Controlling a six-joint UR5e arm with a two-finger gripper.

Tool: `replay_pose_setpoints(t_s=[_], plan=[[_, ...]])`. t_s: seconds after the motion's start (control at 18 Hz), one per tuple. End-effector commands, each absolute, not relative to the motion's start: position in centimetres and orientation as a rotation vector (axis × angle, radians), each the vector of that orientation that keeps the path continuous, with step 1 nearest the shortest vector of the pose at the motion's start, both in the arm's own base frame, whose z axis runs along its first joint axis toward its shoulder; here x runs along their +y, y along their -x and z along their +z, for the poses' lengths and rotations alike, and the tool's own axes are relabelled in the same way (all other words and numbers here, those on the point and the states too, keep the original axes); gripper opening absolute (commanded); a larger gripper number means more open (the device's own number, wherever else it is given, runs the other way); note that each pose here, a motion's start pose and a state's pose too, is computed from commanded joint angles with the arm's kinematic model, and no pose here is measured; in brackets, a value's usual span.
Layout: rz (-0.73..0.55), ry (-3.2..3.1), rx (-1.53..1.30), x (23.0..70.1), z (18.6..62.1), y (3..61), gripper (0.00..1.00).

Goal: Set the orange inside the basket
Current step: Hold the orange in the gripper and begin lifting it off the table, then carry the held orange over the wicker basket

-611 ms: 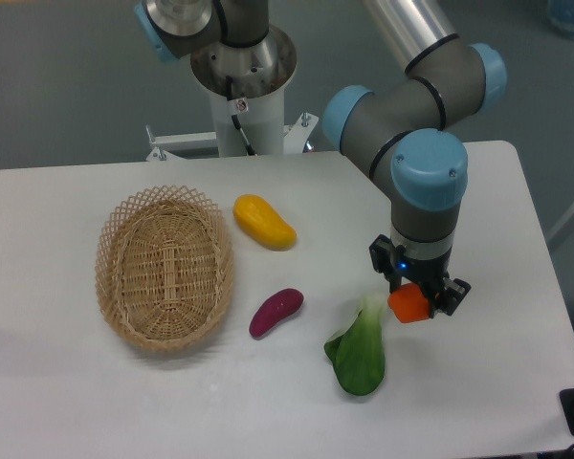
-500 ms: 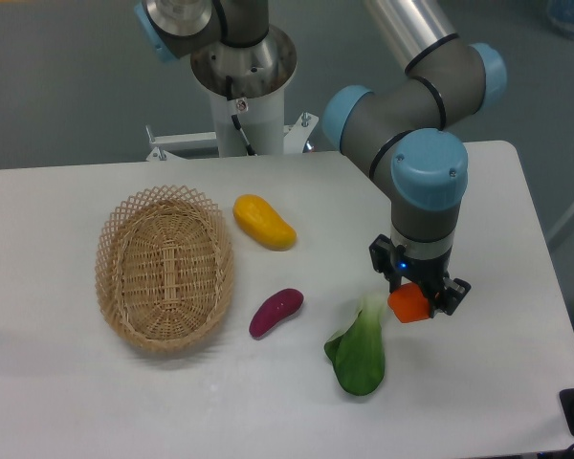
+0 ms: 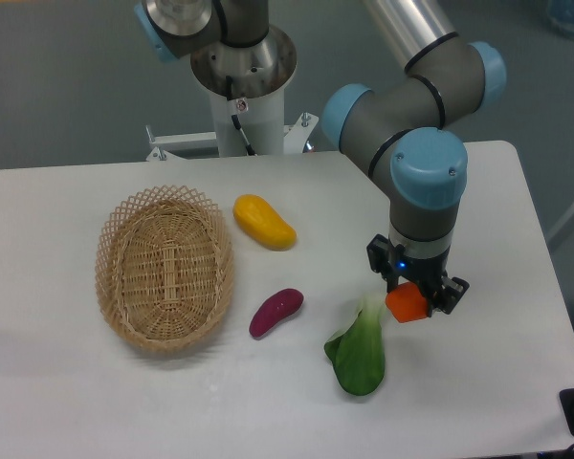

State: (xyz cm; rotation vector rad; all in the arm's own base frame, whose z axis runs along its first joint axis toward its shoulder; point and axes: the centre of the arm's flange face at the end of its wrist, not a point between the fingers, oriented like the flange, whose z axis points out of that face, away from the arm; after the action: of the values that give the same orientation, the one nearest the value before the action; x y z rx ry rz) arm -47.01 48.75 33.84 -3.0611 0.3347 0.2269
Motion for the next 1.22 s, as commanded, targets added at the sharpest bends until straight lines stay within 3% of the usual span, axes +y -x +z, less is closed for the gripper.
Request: replay_pose_setpoints(t_s=[0.28, 0.78, 1.22], plan=[[0.208, 3.049, 0.203, 49.8, 34.0, 44.7, 0.23], [0.186, 3.034, 0.233, 52.0, 35.2, 37.1, 0.23], [0.078, 3.063, 0.404, 54.5, 31.4, 25.6, 0.31]])
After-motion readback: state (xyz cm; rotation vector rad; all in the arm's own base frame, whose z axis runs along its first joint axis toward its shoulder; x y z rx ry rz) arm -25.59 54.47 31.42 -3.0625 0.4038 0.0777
